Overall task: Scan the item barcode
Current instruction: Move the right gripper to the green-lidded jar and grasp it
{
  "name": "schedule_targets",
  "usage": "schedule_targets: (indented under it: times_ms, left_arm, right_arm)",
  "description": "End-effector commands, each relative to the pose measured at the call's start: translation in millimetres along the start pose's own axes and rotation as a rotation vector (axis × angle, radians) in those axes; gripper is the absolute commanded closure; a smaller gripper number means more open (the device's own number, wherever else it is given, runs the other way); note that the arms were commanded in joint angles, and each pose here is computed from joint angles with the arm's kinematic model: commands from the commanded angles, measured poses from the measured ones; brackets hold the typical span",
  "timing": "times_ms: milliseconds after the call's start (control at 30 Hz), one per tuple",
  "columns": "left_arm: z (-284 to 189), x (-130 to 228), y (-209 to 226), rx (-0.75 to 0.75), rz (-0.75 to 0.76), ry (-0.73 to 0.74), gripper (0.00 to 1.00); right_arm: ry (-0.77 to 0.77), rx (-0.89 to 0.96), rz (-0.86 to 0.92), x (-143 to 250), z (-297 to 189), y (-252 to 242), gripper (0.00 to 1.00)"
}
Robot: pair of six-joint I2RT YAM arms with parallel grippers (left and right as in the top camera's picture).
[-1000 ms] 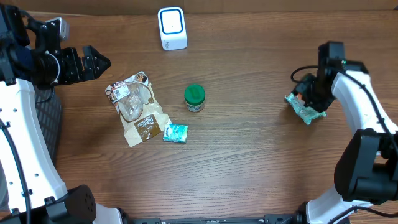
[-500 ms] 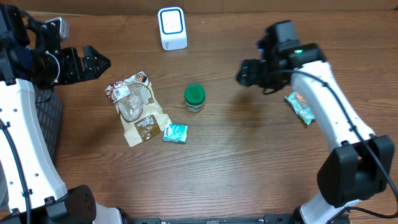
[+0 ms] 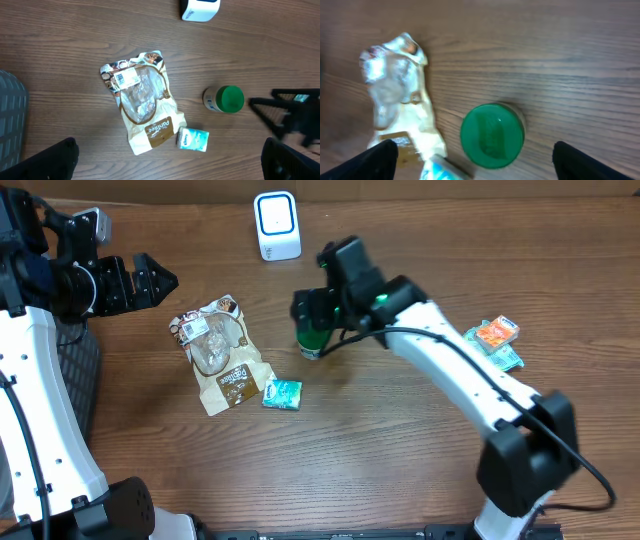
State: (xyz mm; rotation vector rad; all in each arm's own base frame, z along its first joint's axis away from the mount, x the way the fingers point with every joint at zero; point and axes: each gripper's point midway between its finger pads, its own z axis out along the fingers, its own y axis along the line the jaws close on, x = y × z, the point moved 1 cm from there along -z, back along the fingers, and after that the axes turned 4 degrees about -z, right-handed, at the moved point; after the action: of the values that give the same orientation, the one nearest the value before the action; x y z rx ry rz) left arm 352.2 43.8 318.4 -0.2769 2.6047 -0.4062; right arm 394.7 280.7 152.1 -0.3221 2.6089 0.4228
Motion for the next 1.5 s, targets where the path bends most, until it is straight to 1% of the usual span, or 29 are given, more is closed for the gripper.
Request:
schedule_targets:
  times_ms: [0,133,333,567,700,833,1000,1167,1267,1333,1467]
  left_arm:
    - [-6.9,-2.2,-4.0,0.01,0.028,-0.023,0.0]
    - [-6.9,-2.2,-4.0,0.01,0.029,-0.024,0.01]
    - [-6.9,-2.2,-4.0,0.01,0.028,-0.023,0.0]
    - [-6.9,-2.2,-4.0,0.01,0.028,-0.023,0.01]
    - [-6.9,-2.2,-4.0,0.01,0.028,-0.023,0.0]
    - [-6.9,-2.2,-4.0,0.01,0.029,-0.024,0.0]
    - [-6.9,-2.2,-4.0,0.01,0.029,-0.024,0.01]
    - [-6.9,-2.2,-4.0,0.01,0.028,-0.023,0.0]
    - [-6.9,-2.2,-4.0,0.01,0.029,-0.024,0.0]
    - [-6.9,-2.2,-4.0,0.01,0.028,-0.023,0.0]
    - [-6.9,-2.2,-4.0,0.01,0.028,-0.023,0.0]
  right_arm:
    - [-0.011,0.127,-0.021,-2.2,17.1,-18.3,0.0]
    - [-0.002,0.128,-0.137,-2.6,17.8,-20.2,0.0]
    - [0.002,0.117,-0.144,-0.6,21.3,-17.3,0.0]
    - [0.039,0.106,-0.231,12.3,50.7,-6.7,0.0]
    - [0.053,0.105,-0.261,17.4,59.3,-4.2,0.0]
    - [0.07,0.105,-0.291,22.3,64.9,-3.3,0.05]
    - [0.106,0.112,-0.347,29.8,65.7,-6.6,0.18]
    - [0.101,0.11,-0.357,28.0,64.1,-5.8,0.21]
    - [0.093,0.103,-0.454,24.7,59.0,-4.2,0.25]
    - [0.09,0.1,-0.507,23.1,56.4,-3.4,0.29]
    - [0.085,0.092,-0.645,20.2,51.1,-1.7,0.29]
